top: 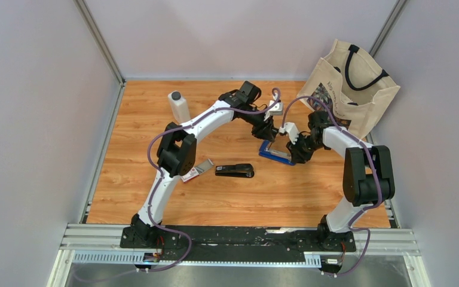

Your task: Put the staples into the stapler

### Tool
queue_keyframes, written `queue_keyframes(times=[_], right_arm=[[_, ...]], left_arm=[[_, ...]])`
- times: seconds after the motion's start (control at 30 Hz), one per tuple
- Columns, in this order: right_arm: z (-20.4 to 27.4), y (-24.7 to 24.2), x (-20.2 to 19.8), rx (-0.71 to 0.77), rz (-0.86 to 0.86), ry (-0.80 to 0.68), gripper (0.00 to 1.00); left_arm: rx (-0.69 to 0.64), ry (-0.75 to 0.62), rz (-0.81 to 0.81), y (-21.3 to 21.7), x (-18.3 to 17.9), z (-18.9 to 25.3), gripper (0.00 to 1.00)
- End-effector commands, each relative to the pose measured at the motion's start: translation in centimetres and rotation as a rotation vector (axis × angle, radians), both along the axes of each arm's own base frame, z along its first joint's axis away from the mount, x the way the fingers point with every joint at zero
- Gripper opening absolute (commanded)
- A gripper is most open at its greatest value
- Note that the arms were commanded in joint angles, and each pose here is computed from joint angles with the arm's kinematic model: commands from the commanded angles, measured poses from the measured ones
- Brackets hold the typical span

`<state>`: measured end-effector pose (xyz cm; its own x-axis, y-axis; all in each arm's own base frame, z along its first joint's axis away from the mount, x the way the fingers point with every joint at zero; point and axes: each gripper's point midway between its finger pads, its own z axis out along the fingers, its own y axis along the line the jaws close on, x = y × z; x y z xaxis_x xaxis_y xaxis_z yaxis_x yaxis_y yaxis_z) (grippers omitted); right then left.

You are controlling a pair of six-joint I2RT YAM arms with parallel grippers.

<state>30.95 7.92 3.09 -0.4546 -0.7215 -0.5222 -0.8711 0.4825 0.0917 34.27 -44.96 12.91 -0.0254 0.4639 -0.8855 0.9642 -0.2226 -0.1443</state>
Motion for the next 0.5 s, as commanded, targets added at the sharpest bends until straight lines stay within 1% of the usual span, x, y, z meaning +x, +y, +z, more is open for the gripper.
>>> queue_keyframes(times=[0.0,0.13,0.2,0.47], right_arm=[[1.18,0.29,0.82,0.036,-0.039,-0.001,0.26],[1.58,0.74,0.97,0.066,-0.072,0.035,0.27],[1.73,0.96,0.78,0.081,-0.079,0.056,0.30],[1.73,1.06,0.98,0.089,-0.101,0.057,0.31]], left_arm=[[-0.003,0.003,-0.019,0.28,-0.89,0.58,0.37],[0.015,0.011,0.002,0.48,-0.92,0.21,0.35],[0.020,0.017,0.008,0.65,-1.10,0.09,0.34],[0.044,0.001,0.031,0.74,-1.33,-0.22,0.33]])
